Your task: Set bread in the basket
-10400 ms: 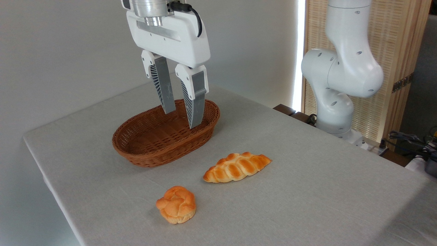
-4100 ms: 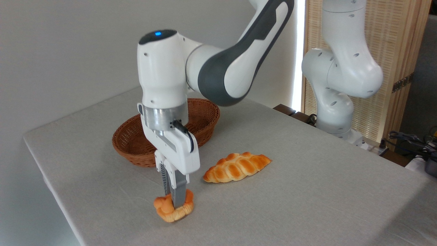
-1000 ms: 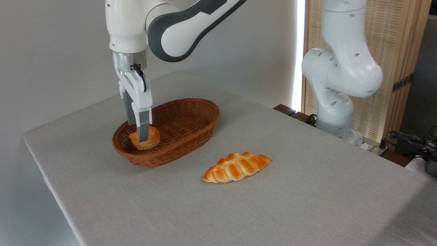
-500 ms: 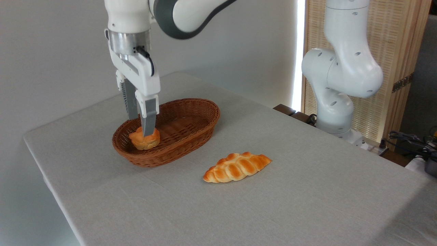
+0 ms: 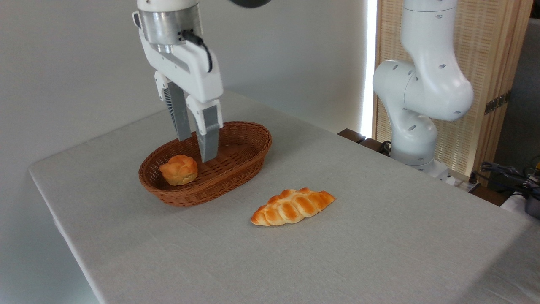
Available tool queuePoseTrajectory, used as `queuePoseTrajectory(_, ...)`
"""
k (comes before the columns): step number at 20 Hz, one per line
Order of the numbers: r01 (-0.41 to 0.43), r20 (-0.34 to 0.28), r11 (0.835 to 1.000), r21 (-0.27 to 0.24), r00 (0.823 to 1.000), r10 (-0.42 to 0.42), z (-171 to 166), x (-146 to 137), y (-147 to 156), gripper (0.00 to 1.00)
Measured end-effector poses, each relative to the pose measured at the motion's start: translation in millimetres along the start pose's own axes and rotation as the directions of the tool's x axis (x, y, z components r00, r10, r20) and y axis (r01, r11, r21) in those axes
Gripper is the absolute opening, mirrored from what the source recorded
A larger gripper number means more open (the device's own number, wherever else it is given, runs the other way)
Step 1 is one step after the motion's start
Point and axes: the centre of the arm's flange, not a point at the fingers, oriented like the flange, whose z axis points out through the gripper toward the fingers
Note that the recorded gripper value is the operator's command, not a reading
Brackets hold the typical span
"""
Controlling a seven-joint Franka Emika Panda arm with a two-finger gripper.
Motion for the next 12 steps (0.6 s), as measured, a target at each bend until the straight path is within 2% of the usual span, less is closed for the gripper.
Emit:
queuePoseTrajectory(5,0.034,0.021,0.999,-0.017,0.999,-0.033,-11,-16,-12,1.00)
queuePoseTrajectory(12,0.031,0.034,0.999,-0.028,0.999,-0.030,-16,-17,-9,1.00)
